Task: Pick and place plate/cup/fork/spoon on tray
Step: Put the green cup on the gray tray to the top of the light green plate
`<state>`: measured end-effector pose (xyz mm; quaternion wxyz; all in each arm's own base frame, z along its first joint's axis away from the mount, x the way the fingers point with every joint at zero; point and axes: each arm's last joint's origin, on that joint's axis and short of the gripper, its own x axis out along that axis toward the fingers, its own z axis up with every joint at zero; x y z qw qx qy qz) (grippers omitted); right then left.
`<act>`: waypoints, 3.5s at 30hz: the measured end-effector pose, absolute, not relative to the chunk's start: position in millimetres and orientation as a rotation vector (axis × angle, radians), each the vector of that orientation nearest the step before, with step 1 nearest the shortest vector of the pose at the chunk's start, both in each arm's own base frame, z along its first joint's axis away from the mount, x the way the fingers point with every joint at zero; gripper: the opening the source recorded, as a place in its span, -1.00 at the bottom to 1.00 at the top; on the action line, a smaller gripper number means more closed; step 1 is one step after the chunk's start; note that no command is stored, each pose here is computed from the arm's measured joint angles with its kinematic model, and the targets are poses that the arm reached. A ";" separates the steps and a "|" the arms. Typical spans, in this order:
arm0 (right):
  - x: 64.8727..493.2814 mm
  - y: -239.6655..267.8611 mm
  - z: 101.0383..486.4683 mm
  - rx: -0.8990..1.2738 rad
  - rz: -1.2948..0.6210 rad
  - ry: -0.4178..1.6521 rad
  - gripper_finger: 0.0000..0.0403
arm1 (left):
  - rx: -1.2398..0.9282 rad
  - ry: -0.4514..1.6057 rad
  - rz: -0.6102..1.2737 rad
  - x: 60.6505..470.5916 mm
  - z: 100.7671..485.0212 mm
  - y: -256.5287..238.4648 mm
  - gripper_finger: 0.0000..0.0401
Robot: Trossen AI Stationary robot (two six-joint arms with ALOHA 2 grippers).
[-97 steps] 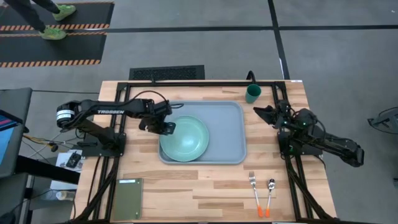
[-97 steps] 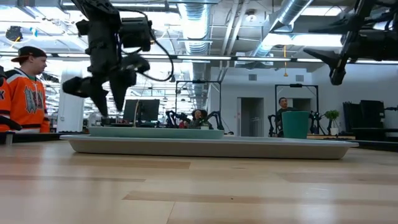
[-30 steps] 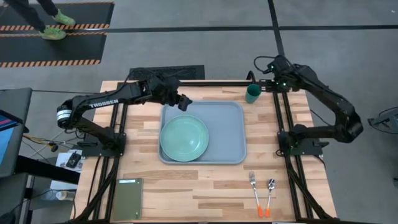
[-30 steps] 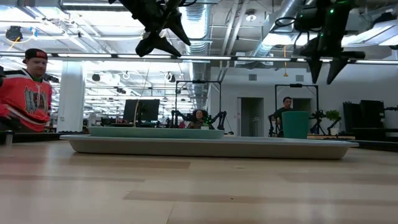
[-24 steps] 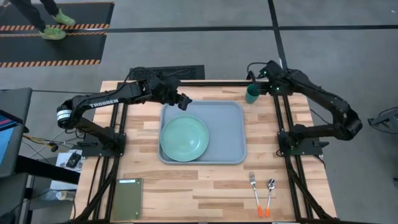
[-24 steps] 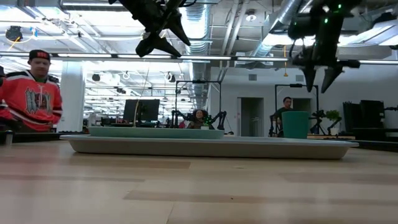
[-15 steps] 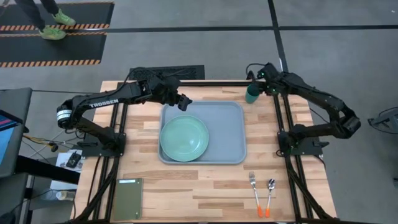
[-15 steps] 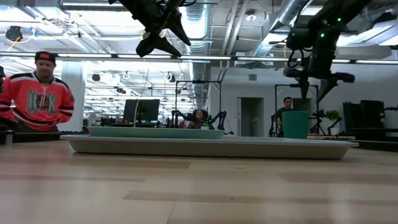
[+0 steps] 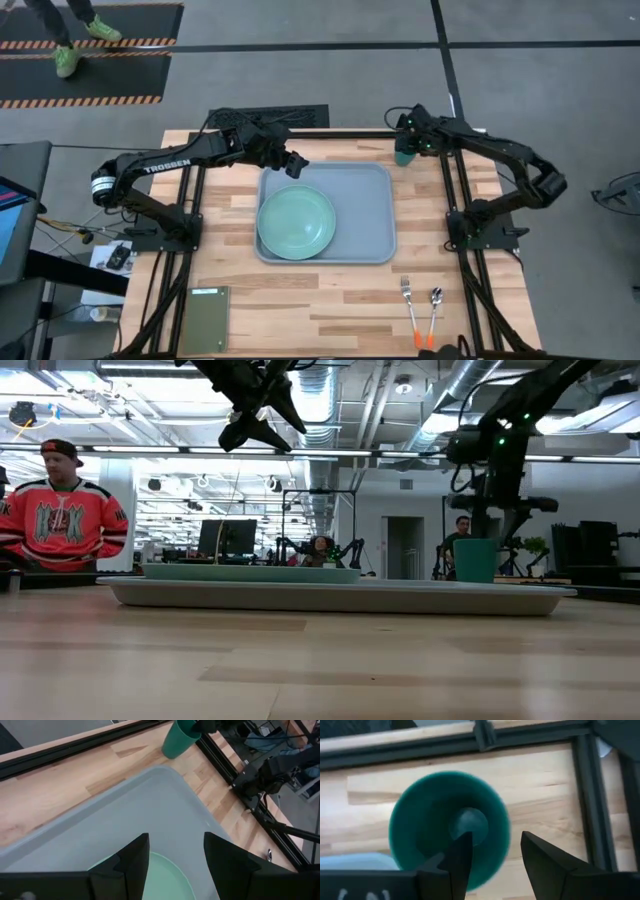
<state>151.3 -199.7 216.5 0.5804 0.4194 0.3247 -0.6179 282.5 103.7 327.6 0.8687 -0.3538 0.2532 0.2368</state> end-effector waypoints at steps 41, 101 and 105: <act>248.4 -142.6 273.4 0.775 -0.941 0.854 -0.97 | -0.852 0.480 0.568 257.1 327.4 155.8 -0.13; 243.9 -117.3 361.5 0.654 -0.655 0.677 0.08 | -0.814 0.584 0.486 302.4 295.6 133.2 -0.13; 230.1 -106.1 374.5 0.644 -0.634 0.642 0.08 | -0.859 0.645 0.433 325.5 275.7 137.5 -0.13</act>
